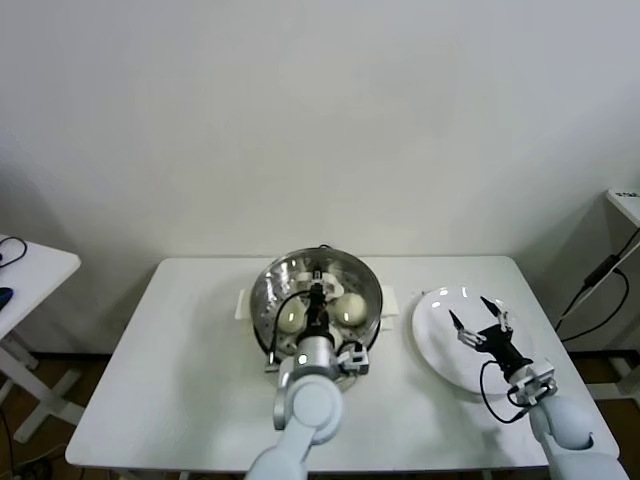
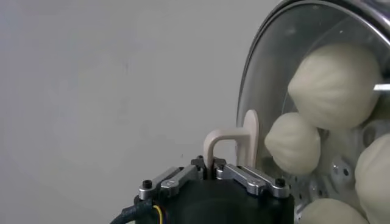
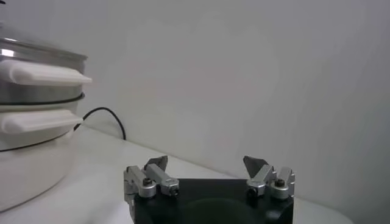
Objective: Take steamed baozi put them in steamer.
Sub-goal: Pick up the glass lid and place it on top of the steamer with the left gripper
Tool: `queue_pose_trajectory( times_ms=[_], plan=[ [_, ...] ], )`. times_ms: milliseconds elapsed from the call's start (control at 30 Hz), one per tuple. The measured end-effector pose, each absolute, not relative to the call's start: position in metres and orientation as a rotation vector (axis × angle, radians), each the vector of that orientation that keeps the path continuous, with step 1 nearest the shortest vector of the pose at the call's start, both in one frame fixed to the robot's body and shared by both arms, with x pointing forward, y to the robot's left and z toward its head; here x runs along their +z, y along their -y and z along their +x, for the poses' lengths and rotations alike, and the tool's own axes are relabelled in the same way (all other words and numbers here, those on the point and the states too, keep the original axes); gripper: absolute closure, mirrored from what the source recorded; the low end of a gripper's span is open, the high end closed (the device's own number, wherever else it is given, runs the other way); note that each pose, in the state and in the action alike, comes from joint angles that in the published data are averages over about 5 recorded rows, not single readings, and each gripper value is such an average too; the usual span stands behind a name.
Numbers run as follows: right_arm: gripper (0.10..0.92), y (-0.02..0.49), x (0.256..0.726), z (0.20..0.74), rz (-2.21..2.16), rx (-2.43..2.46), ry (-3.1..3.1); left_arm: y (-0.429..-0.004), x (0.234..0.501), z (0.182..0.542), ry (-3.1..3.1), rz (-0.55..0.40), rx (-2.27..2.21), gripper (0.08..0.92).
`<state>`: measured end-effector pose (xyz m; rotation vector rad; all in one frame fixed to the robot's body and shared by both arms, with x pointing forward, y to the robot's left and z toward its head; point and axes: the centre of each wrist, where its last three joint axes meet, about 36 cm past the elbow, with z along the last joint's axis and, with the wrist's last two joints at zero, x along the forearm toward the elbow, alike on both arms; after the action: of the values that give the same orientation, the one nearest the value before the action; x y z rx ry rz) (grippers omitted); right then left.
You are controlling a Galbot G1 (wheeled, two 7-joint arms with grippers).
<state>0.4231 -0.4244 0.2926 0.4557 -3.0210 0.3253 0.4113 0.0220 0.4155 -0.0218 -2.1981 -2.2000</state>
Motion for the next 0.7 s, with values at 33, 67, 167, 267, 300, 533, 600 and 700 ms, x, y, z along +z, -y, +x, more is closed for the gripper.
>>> queue_pose_trajectory(
  times_ms=[33, 67, 167, 267, 300, 533, 600, 700],
  plan=[
    [0.200, 0.4242, 0.2925, 0.4230, 0.456, 0.325, 3.021, -0.0218, 0.4156, 0.4115, 2.198, -0.023, -2.201, 0.847],
    [0.200, 0.4240, 0.2924, 0.4230, 0.457, 0.325, 3.021, -0.0216, 0.4156, 0.4119, 2.199, -0.024, -2.201, 0.847],
    [0.200, 0.4234, 0.2921, 0.4230, 0.458, 0.325, 3.021, -0.0212, 0.4157, 0.4127, 2.199, -0.027, -2.203, 0.847],
    [0.200, 0.4233, 0.2922, 0.4231, 0.459, 0.327, 3.021, -0.0210, 0.4157, 0.4128, 2.200, -0.032, -2.203, 0.847],
    [0.200, 0.4233, 0.2923, 0.4232, 0.460, 0.327, 3.021, -0.0209, 0.4158, 0.4128, 2.200, -0.034, -2.202, 0.847],
    [0.200, 0.4223, 0.2939, 0.4245, 0.465, 0.335, 3.023, -0.0202, 0.4168, 0.4140, 2.201, -0.045, -2.204, 0.847],
    [0.200, 0.4221, 0.2939, 0.4246, 0.467, 0.337, 3.022, -0.0201, 0.4169, 0.4141, 2.200, -0.046, -2.204, 0.847],
    [0.200, 0.4223, 0.2940, 0.4246, 0.469, 0.340, 3.021, -0.0202, 0.4179, 0.4141, 2.203, -0.047, -2.204, 0.821]
  ],
)
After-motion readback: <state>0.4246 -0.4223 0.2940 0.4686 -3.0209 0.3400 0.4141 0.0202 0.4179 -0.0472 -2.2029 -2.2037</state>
